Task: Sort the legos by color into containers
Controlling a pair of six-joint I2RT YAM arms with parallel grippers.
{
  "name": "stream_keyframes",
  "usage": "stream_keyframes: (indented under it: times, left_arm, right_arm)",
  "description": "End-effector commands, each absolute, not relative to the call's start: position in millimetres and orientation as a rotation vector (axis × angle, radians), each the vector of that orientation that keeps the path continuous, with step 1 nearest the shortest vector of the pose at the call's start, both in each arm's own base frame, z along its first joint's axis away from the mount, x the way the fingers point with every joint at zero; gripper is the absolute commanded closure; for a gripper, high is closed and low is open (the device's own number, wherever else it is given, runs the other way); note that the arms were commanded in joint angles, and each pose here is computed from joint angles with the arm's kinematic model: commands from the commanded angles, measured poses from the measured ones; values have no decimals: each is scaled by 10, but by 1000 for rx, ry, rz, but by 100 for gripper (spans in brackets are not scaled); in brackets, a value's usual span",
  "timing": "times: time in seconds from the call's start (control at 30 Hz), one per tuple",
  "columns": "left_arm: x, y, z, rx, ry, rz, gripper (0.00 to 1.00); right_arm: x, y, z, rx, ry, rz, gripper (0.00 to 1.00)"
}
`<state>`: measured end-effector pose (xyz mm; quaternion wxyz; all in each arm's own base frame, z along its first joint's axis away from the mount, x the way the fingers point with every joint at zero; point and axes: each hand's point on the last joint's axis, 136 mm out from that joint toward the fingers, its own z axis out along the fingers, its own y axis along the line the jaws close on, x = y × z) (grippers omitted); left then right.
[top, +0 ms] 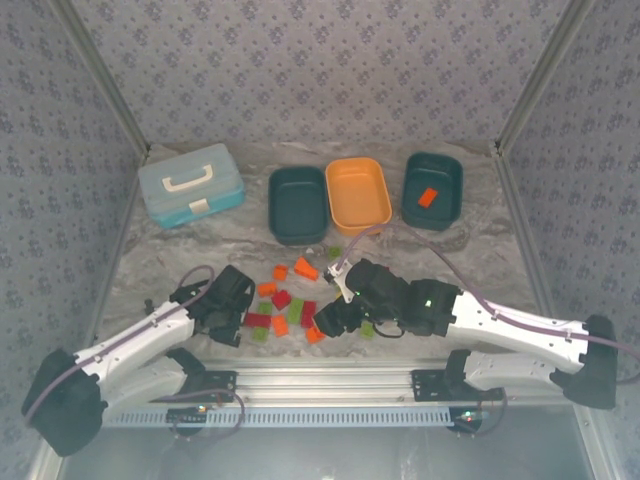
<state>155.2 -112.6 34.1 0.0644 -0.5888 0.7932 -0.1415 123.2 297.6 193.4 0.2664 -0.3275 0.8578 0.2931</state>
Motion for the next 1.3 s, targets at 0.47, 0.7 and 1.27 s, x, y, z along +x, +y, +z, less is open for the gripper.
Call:
stream_keyframes:
  times: [0.47,0.7,1.27]
  left_arm:
    - [1695,-1335,214,-1815,2435,-448,48]
    - [1684,-1214,315,-1794,2393,-421,63]
    - [2681,-1454,1849,-1106,2370,-484,68]
  right_arm:
    - [1249,2972,1897,-890,2310,765,29]
    - [1269,2985,1878,-885,2316,760,29]
    - [1953,2874,2456,-541,2207,736,30]
